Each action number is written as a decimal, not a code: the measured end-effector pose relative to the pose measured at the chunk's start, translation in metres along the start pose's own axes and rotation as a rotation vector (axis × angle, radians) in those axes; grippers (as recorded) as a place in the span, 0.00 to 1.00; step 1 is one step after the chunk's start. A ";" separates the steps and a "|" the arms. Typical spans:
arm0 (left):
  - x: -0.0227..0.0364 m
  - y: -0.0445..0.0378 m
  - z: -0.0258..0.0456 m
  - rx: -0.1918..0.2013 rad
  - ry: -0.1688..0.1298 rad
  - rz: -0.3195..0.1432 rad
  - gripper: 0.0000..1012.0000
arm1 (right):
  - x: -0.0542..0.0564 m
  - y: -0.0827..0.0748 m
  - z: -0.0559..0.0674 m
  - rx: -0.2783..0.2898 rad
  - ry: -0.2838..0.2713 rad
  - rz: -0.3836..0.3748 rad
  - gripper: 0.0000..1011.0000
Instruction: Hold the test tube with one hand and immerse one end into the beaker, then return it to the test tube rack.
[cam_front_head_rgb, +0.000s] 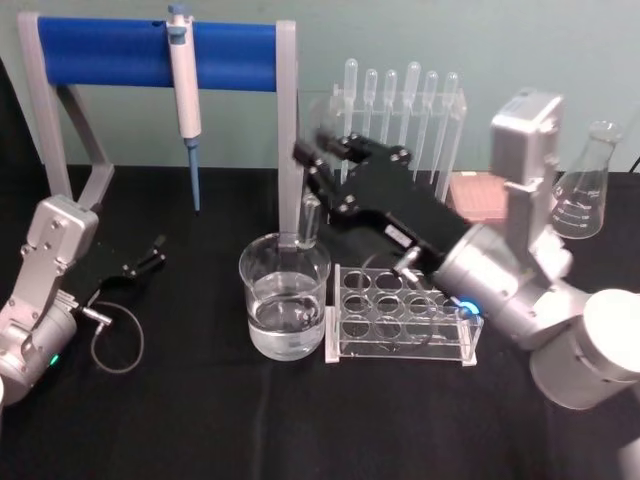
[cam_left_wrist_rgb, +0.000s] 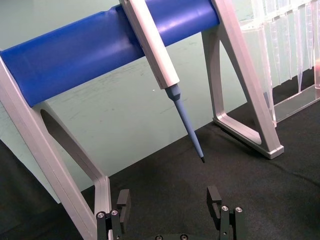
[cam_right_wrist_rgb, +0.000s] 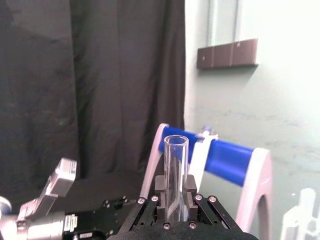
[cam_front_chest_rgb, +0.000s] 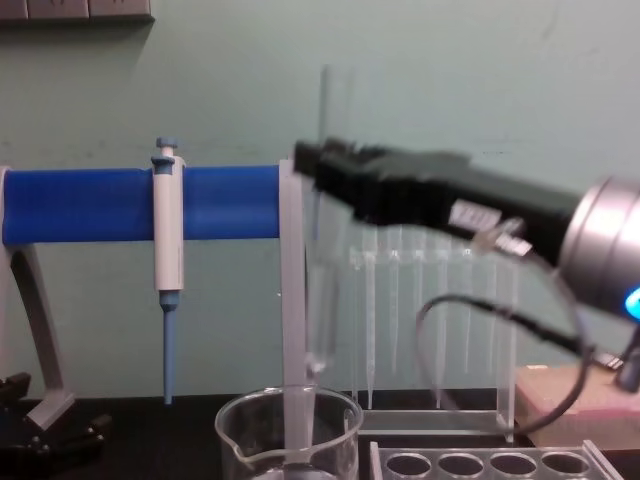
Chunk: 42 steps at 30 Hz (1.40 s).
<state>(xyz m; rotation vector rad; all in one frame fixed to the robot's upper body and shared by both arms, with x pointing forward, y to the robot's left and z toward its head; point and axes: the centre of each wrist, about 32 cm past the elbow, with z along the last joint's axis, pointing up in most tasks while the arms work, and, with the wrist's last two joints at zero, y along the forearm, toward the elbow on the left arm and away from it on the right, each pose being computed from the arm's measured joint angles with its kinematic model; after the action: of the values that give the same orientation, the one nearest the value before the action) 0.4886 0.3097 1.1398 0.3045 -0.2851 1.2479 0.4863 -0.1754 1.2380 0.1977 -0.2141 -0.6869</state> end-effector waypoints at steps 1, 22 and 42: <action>0.0000 0.0000 0.0000 0.000 0.000 0.000 0.99 | 0.001 -0.004 0.006 0.007 -0.004 -0.009 0.22; 0.0000 0.0000 0.0000 0.000 0.000 0.000 0.99 | 0.019 -0.065 -0.016 -0.103 -0.003 -0.139 0.22; 0.0000 0.0000 0.0000 0.000 0.000 0.000 0.99 | 0.014 -0.067 -0.045 -0.183 0.004 -0.150 0.22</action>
<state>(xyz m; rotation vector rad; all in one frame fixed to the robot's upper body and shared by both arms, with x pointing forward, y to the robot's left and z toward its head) 0.4886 0.3097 1.1398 0.3044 -0.2850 1.2479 0.4683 -0.2305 1.1795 0.0402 -0.1324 -0.8501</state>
